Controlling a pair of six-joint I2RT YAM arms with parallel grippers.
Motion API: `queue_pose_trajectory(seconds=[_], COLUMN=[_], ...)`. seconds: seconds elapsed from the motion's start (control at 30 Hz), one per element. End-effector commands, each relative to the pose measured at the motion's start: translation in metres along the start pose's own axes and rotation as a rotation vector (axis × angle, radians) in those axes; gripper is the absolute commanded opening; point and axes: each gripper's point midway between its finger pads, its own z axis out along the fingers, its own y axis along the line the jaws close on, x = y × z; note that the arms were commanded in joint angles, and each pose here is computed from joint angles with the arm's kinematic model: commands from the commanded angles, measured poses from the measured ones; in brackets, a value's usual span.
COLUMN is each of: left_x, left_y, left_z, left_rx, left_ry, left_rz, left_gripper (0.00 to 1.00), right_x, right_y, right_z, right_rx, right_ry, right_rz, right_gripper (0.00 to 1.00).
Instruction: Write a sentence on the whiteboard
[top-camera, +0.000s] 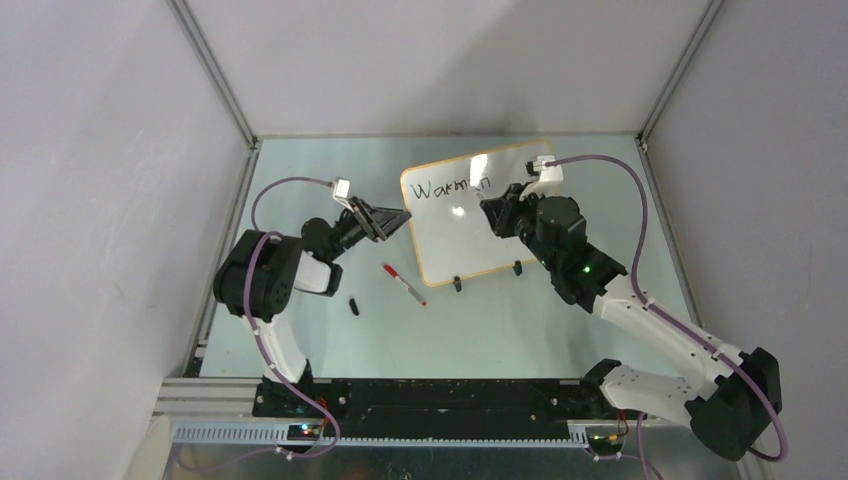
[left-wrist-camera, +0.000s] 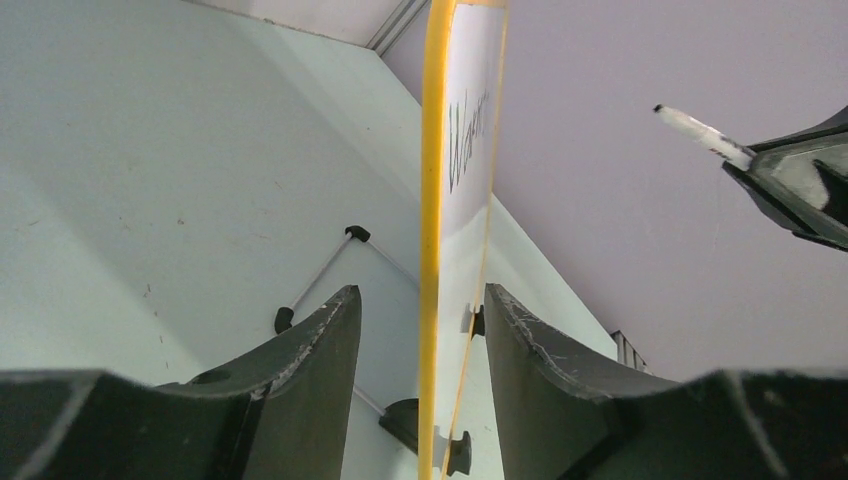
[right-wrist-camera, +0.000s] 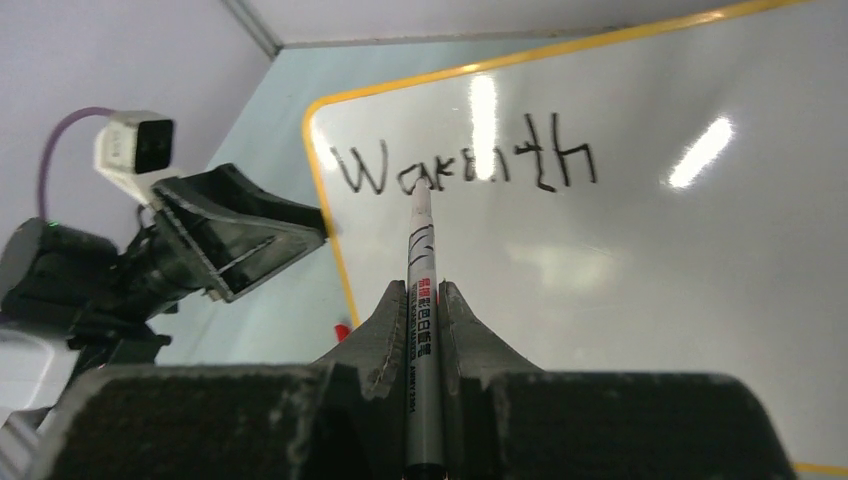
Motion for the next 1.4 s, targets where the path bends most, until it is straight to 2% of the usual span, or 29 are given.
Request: queue_pose_trajectory(seconds=[0.0,0.13,0.37,0.5,0.7,0.8,0.9,1.1,1.37], left_x=[-0.015,-0.017,-0.016,-0.018,-0.014,-0.015,-0.017,-0.016,-0.016], left_y=[-0.010,-0.009,-0.006,-0.007,-0.009,-0.012,-0.011,-0.008,-0.007], left_z=[0.009,0.015,0.020,0.023,0.023,0.023,0.023,0.022,0.021], left_rx=[0.056,0.073,0.084,0.098,0.117,0.128,0.133,0.124,0.118], left_ry=[-0.035,-0.029,-0.017,-0.011,0.010,0.015,0.018,0.018,0.016], left_rz=[0.079,0.074,0.065,0.073,0.072,0.081,0.078,0.068,0.057], left_gripper=[0.52,0.45,0.45,0.42,0.26,0.18,0.02,0.00,0.00], right_x=[-0.013,-0.018,-0.014,-0.015,-0.010,-0.014,-0.017,0.002,0.028], right_y=[-0.035,-0.047,-0.041,-0.045,-0.057,-0.053,-0.037,-0.007,0.016], right_z=[-0.007,-0.017,-0.011,-0.009,-0.005,-0.006,-0.007,0.011,0.031], right_rx=[0.188,0.190,0.120,0.142,0.198,0.167,0.082,-0.011,-0.011], right_ry=[-0.063,-0.087,-0.069,-0.056,-0.006,-0.002,0.020,0.096,0.164], right_rz=[0.051,0.099,0.076,0.057,0.069,0.061,0.036,-0.022,-0.111], right_gripper=[0.00,0.00,0.00,0.00,0.00,0.00,0.00,0.00,0.00])
